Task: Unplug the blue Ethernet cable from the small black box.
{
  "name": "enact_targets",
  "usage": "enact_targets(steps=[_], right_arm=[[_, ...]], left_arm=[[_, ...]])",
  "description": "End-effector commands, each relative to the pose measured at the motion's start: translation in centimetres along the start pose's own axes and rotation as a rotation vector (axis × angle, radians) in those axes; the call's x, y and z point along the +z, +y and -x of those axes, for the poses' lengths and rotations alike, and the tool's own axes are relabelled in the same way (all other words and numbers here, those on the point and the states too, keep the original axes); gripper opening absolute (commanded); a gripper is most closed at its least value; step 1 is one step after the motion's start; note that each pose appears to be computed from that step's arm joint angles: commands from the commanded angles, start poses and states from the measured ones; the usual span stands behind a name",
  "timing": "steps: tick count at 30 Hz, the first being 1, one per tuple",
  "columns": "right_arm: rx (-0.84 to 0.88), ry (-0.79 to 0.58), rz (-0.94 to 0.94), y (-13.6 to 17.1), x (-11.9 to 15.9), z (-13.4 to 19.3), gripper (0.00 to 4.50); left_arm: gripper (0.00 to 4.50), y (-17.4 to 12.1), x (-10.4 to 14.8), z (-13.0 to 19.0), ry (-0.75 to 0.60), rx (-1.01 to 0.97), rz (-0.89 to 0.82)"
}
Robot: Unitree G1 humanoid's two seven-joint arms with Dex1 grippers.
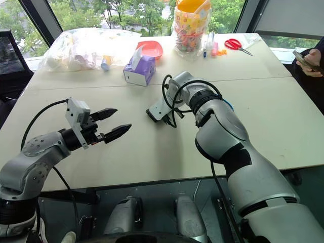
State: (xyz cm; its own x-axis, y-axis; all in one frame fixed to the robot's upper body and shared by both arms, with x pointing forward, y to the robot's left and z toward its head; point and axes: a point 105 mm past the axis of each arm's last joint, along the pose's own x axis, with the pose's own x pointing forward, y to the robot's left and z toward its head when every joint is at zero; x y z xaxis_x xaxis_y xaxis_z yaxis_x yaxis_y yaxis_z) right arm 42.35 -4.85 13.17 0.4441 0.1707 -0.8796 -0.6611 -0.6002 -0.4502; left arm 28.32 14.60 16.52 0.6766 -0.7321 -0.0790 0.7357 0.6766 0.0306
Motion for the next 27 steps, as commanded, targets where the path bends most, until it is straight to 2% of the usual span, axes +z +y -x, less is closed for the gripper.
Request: enact_targets(steps=[1,7,13,16,21,27], right_arm=[[0.049,-0.14,-0.081,0.3,1.8,0.1,0.02],[0.121,-0.377,-0.267,0.7,1.5,3.2,0.02],[-0.033,-0.539,-0.416,0.2,0.1,6.6,0.02],[-0.179,-0.538,-0.493,0.7,-1.0,7.8,0.02],[-0.361,-0.519,-0.56,2.0,-0.8,8.9,0.02],[-0.678,-0.354,-0.504,1.7,-1.5,9.8,0.02]], left_arm=[[4.5,-0.1,1.2,0.2,-0.03,-0.004,-0.03],[4.5,0.3,1.4,-0.5,-0.031,-0.029,-0.032],[4.5,0.7,1.9,-1.5,-0.049,-0.057,-0.024],[4.5,0.8,2.3,-2.3,-0.069,-0.08,-0.001],[4.5,1.1,3.1,-3.6,-0.104,-0.138,0.093],[4.5,1.4,3.9,-5.1,-0.121,-0.244,0.257]])
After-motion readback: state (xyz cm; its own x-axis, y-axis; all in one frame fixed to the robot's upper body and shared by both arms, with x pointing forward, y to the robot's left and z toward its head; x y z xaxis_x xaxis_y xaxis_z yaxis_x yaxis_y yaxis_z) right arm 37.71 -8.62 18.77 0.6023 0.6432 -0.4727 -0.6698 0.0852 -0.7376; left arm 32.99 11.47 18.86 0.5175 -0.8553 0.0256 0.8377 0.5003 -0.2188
